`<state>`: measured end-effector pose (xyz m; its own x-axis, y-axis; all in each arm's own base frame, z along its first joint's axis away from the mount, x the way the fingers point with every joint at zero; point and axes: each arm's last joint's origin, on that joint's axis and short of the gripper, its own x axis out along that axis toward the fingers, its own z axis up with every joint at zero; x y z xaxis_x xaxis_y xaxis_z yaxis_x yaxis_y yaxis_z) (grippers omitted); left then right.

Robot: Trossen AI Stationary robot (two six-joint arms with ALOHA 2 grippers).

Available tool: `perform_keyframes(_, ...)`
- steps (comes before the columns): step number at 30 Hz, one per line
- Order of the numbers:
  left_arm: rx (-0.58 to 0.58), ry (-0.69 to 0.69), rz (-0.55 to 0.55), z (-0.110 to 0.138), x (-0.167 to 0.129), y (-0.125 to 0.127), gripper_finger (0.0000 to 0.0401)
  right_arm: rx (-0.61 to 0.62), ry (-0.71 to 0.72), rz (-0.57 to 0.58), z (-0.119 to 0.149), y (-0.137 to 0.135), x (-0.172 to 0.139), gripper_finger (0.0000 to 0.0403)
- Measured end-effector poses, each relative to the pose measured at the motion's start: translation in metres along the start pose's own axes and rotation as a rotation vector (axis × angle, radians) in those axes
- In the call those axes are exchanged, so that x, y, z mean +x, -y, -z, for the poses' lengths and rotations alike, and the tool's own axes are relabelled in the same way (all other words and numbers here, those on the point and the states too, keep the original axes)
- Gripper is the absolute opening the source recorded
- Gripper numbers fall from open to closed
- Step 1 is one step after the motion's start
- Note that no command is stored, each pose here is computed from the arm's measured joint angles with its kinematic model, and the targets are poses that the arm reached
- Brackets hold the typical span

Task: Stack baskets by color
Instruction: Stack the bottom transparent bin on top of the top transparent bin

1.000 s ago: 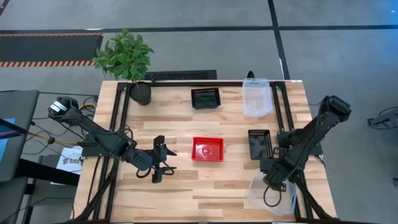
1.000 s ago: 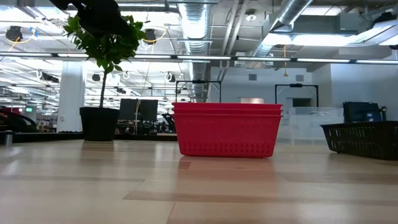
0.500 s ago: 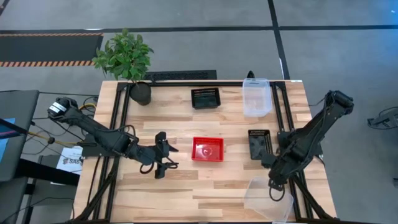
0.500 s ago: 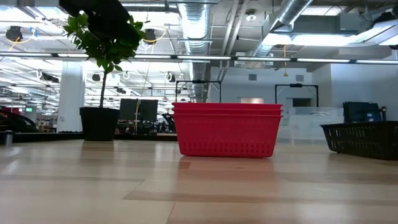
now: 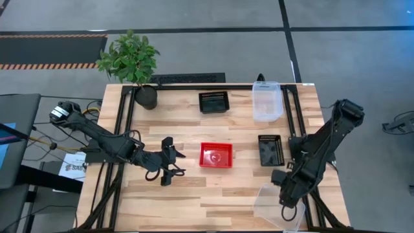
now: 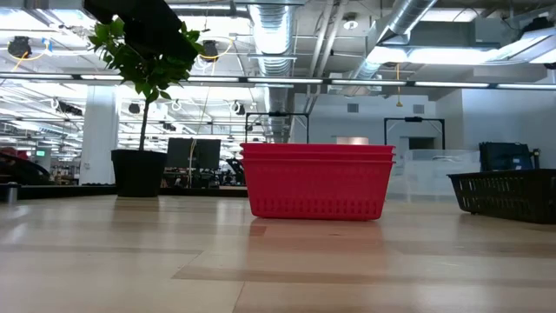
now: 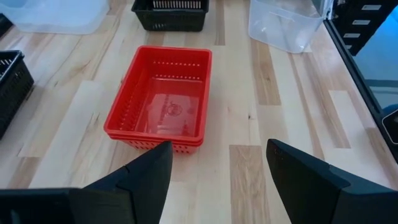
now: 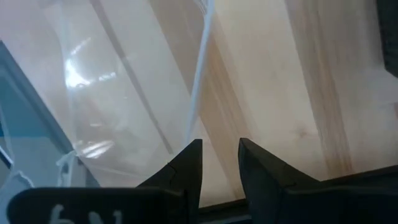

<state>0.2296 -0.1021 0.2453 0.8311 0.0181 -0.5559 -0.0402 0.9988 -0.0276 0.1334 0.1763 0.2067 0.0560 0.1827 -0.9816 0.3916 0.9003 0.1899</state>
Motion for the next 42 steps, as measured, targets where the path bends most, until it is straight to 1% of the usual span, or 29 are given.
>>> perform_keyframes(9, -0.008, 0.001, 0.000, 0.000, 0.000, 0.000, 0.0247, -0.008, -0.025, 0.051, 0.000, -0.006, 0.016, 0.0123)
perform_keyframes(12, -0.009, 0.001, 0.000, 0.000, 0.000, 0.000, 0.0247, -0.029, -0.032, 0.060, 0.001, -0.005, 0.016, 0.0123)
perform_keyframes(15, -0.009, 0.001, 0.000, 0.000, 0.000, 0.000, 0.0247, -0.014, -0.031, 0.062, 0.000, -0.001, 0.010, 0.0123)
perform_keyframes(19, -0.020, 0.000, -0.001, -0.001, 0.001, -0.001, 0.0247, 0.030, -0.010, 0.019, 0.001, 0.006, -0.006, 0.0123)
perform_keyframes(25, -0.028, -0.001, -0.005, -0.001, 0.002, -0.004, 0.0247, 0.083, 0.050, -0.132, 0.002, 0.009, -0.027, 0.0123)
perform_keyframes(27, -0.032, -0.005, 0.001, -0.001, 0.002, -0.005, 0.0247, 0.103, 0.056, -0.169, 0.002, 0.009, -0.032, 0.0123)
perform_keyframes(29, -0.035, -0.009, 0.009, -0.002, 0.003, -0.006, 0.0247, 0.119, 0.059, -0.182, 0.002, 0.007, -0.032, 0.0123)
perform_keyframes(33, -0.034, -0.009, 0.007, -0.002, 0.003, -0.006, 0.0247, 0.117, 0.050, -0.152, 0.002, 0.001, -0.022, 0.0123)
perform_keyframes(36, -0.019, -0.009, 0.008, -0.002, 0.003, -0.006, 0.0247, 0.091, 0.040, -0.125, 0.002, -0.005, -0.011, 0.0123)
perform_keyframes(42, -0.009, -0.014, 0.015, -0.002, 0.004, -0.008, 0.0247, 0.053, 0.023, -0.040, -0.001, -0.014, 0.013, 0.0123)
